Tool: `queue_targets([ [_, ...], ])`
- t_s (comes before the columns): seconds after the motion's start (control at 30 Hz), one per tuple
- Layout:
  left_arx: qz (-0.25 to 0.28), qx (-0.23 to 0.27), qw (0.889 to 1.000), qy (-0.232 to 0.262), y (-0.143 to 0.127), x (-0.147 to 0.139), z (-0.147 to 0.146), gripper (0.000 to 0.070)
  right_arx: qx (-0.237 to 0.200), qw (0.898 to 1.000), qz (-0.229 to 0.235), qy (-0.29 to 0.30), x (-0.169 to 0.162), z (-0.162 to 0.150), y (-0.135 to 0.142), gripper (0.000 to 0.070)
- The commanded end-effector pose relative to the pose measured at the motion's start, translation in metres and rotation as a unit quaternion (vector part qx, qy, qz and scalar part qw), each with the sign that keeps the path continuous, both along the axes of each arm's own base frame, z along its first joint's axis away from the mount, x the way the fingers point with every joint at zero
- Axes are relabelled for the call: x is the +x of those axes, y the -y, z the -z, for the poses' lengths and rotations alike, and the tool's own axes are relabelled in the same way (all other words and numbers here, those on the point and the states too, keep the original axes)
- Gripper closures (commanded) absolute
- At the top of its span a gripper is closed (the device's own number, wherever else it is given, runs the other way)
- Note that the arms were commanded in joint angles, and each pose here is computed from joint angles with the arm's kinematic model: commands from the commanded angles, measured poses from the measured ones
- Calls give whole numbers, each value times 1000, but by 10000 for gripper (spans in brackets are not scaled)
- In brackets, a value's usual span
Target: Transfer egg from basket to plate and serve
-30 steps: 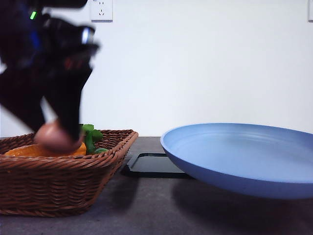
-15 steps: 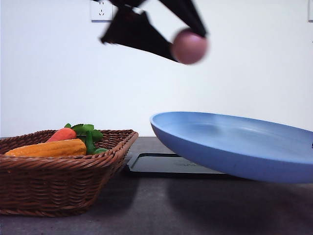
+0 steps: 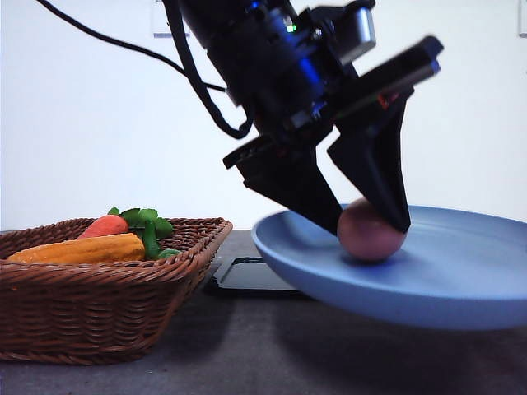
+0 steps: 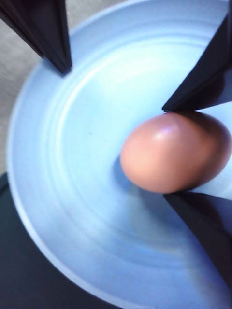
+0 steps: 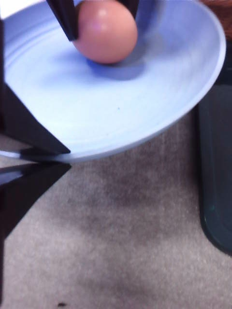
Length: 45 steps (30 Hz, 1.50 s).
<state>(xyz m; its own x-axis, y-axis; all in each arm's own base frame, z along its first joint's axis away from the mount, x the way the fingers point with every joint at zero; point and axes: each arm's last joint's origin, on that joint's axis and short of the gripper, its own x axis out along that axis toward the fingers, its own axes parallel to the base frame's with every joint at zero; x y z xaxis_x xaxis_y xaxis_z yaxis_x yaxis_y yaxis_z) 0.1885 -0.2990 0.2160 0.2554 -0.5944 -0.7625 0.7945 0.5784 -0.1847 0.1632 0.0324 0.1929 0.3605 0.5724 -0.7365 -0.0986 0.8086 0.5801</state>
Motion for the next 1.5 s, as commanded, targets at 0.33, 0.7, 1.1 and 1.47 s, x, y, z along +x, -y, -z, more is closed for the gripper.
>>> queue_targets([
  [0.33, 13, 4, 1000, 5, 8, -2, 3, 245, 7, 1000, -3, -5, 1, 0, -1, 700],
  [0.7, 20, 8, 1000, 7, 0, -6, -49, 243, -3, 999, -7, -47, 10, 9, -2, 700],
  [1.1, -4, -78, 992, 99, -55, -37, -141, 294, -49, 998, -16, -41, 76, -3, -5, 700],
  [1.47, -84, -74, 978, 175, -117, -69, -182, 294, -49, 998, -13, -39, 172, -1, -13, 700],
])
